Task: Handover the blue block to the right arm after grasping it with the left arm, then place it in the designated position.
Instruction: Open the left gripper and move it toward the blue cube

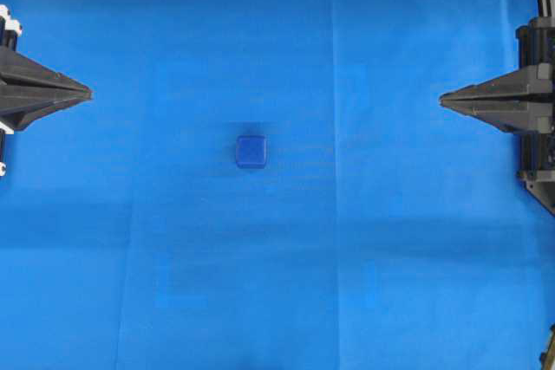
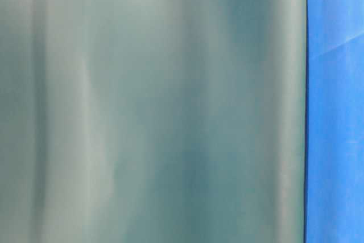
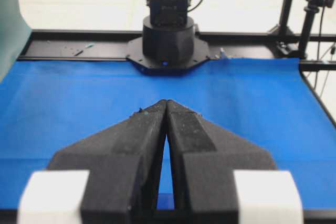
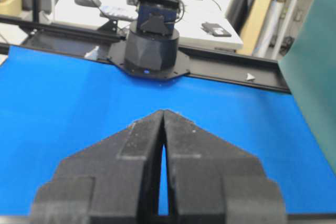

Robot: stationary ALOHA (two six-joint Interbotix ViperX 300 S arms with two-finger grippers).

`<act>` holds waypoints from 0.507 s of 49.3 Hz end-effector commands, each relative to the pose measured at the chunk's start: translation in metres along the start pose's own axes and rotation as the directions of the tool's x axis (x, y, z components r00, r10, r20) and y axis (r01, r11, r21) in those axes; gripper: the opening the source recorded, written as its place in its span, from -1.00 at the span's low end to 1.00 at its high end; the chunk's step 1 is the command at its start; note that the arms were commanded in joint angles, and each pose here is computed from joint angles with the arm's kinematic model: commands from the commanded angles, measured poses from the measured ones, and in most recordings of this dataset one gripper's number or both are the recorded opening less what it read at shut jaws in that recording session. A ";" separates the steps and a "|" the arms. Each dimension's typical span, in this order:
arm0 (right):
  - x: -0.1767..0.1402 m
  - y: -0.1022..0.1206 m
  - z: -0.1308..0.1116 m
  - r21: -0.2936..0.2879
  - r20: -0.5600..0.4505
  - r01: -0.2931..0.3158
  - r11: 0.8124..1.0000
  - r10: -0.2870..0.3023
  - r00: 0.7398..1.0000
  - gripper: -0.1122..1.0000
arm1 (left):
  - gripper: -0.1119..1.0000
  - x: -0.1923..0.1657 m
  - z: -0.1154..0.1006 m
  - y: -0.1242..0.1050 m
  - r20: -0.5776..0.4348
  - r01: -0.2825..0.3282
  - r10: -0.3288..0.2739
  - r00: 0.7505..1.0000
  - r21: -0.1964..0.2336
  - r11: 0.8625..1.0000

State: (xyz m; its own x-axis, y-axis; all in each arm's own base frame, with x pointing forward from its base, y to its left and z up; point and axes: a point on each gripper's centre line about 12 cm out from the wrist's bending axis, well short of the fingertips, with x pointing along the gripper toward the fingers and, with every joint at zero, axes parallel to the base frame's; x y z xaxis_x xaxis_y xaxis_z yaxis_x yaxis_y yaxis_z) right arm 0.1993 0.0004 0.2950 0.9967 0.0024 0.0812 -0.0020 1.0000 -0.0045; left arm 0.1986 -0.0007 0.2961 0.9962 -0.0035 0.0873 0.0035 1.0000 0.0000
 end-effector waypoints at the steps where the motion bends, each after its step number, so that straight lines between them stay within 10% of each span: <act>1: 0.002 -0.001 0.008 -0.003 0.023 0.005 1.000 -0.005 1.000 -0.79 | -0.80 0.002 0.005 -0.001 0.012 0.005 -0.005 1.000 -0.016 1.000; 25: 0.006 -0.002 0.006 -0.008 -0.023 0.007 1.000 -0.007 1.000 -0.84 | -0.80 0.002 0.003 -0.001 -0.002 0.007 -0.007 1.000 0.006 1.000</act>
State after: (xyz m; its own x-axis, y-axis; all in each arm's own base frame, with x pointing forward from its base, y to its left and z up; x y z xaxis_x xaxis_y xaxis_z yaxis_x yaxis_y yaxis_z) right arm 0.2023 -0.0002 0.2917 0.9994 -0.0004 0.0353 0.0009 0.9999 -0.0137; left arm 0.1982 -0.0012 0.2947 0.9973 -0.0061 0.0736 0.0060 1.0000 0.0015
